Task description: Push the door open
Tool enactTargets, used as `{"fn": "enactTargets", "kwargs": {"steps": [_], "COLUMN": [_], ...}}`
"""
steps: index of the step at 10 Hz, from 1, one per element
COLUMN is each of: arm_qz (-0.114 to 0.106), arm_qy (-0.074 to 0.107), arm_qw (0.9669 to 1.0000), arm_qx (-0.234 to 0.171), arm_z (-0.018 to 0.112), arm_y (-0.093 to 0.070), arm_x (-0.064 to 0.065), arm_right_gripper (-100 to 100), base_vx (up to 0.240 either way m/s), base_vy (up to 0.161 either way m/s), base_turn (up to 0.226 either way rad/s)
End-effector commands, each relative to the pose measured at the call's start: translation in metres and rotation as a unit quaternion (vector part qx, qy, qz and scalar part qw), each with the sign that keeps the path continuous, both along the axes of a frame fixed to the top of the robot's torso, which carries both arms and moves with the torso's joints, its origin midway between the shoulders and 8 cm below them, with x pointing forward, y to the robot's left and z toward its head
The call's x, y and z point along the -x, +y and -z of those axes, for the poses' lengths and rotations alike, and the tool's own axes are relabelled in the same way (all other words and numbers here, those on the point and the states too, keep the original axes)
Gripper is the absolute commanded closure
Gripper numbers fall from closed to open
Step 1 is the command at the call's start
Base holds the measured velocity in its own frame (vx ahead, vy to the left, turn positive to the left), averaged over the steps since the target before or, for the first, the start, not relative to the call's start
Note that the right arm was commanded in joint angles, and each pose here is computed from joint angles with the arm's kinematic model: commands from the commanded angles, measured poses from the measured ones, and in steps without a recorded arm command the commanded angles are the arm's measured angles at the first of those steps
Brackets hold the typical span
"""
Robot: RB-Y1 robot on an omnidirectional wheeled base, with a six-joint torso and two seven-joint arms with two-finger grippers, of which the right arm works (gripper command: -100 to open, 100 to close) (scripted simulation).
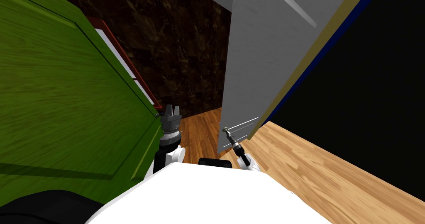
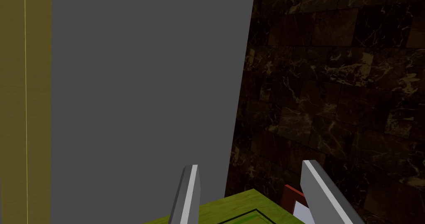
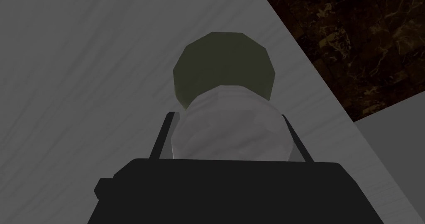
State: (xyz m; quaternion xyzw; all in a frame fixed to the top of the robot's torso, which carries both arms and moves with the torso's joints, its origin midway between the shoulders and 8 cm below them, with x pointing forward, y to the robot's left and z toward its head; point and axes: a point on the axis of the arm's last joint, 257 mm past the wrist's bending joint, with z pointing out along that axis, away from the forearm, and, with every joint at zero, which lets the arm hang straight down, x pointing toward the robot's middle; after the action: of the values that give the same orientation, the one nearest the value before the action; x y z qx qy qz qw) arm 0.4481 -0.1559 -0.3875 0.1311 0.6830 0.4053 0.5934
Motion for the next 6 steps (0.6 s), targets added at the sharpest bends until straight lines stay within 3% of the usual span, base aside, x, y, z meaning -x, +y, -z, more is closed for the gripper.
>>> {"fn": "enactTargets", "kwargs": {"steps": [1, 5, 6], "arm_qz": [0.004, 0.006, 0.007], "arm_qy": [0.008, 0.028, 0.036], "arm_qw": [0.9996, 0.9967, 0.9945], "arm_qx": [-0.027, -0.076, -0.098], "arm_z": [-0.0030, -0.0035, -0.0037], "arm_y": [-0.0027, -0.0006, 0.0004], "arm_x": [-0.0039, -0.0061, -0.0071], "arm_right_gripper": [100, 100, 100], "base_vx": [0.033, 0.049, 0.043], "base_vy": [0.019, 0.026, 0.022], "base_turn": [-0.038, -0.033, -0.042]}}
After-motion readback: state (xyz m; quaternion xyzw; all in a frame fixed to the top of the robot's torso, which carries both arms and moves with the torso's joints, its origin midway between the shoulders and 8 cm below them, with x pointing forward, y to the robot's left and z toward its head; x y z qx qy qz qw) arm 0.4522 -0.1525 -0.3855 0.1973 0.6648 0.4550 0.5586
